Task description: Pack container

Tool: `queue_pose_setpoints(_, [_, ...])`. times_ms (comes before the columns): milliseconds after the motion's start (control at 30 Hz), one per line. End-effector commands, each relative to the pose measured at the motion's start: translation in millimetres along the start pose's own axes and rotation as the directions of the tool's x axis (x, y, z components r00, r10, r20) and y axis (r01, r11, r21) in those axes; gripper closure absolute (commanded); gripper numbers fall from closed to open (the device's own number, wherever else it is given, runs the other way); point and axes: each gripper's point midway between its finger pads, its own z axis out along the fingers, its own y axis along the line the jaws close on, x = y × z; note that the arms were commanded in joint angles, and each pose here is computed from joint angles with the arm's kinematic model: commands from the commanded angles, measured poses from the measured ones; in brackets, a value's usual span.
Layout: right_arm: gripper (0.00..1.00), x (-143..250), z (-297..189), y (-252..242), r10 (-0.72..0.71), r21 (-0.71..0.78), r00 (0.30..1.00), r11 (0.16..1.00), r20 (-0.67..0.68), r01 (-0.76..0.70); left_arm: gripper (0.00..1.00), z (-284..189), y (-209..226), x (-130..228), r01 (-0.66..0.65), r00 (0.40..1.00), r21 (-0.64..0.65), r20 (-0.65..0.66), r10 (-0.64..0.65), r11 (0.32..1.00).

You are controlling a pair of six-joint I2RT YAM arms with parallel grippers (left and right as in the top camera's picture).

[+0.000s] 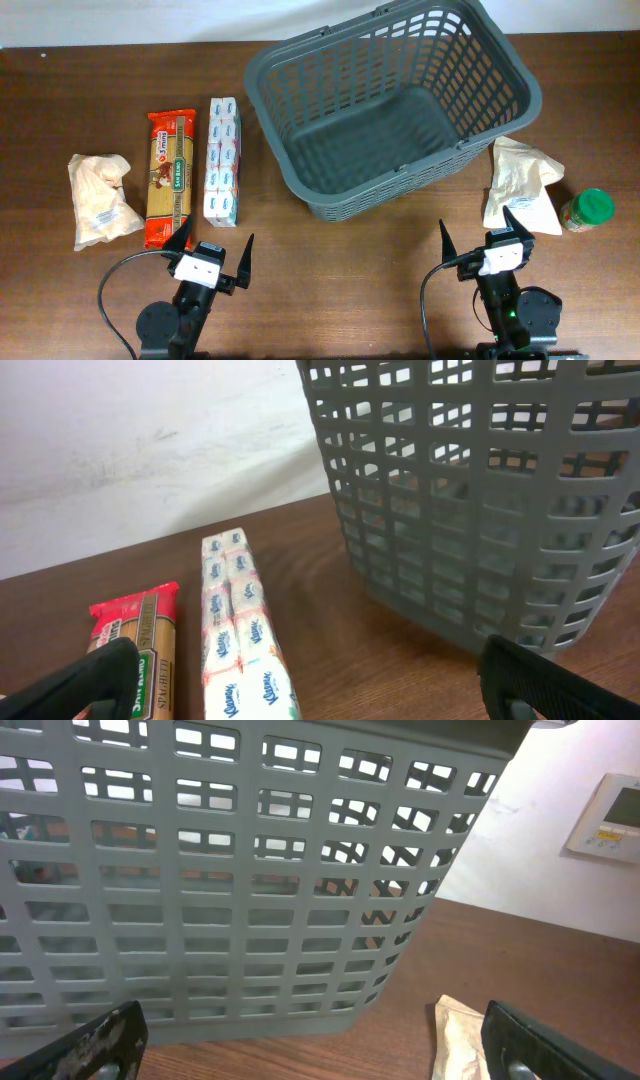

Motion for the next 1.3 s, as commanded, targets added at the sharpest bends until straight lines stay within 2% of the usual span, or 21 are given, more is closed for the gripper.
queue_pose_setpoints(0, [0.01,3,0,1,0.004,0.001,1.000,1.000,-0.004,-0.004,0.01,0,0,1,0.008,1.000,-0.002,0.000,-0.008,1.000])
queue_pose_setpoints(633, [0.01,3,0,1,0.004,0.000,1.000,1.000,-0.004,-0.004,0.01,0,0,1,0.008,1.000,-0.002,0.004,-0.008,1.000])
queue_pose_setpoints(733, [0.01,3,0,1,0.004,0.000,1.000,1.000,-0.004,-0.004,0.01,-1,-12,-4,0.008,1.000,0.069,0.019,-0.009,0.998])
queue_pose_setpoints(800, [0.01,3,0,2,0.004,-0.004,1.000,1.000,-0.003,-0.004,0.01,-3,-24,-9,0.057,0.998,0.142,0.029,-0.062,0.988])
queue_pose_setpoints(867, [0.01,-6,-1,11,0.002,-0.062,1.000,0.998,0.020,-0.001,0.01,-8,-29,-31,0.206,0.975,0.186,0.045,-0.218,0.961])
queue_pose_setpoints(900, [0.01,-14,-3,14,0.000,-0.085,0.999,0.996,0.039,0.003,0.01,-11,-28,-42,0.233,0.967,0.191,0.059,-0.248,0.953])
queue_pose_setpoints(1000, [0.01,-56,-13,16,-0.014,-0.112,0.992,0.993,0.126,0.029,0.01,-24,-23,-79,0.229,0.962,0.180,0.106,-0.250,0.957])
queue_pose_setpoints(1067, [0.01,-79,-25,14,-0.015,-0.111,0.991,0.993,0.130,0.030,0.01,-31,-21,-95,0.217,0.968,0.168,0.088,-0.234,0.961])
queue_pose_setpoints(1267, [0.01,-112,-62,10,0.012,-0.118,0.999,0.993,-0.031,-0.016,0.01,-40,-11,-132,0.236,0.971,0.120,0.007,-0.239,0.964])
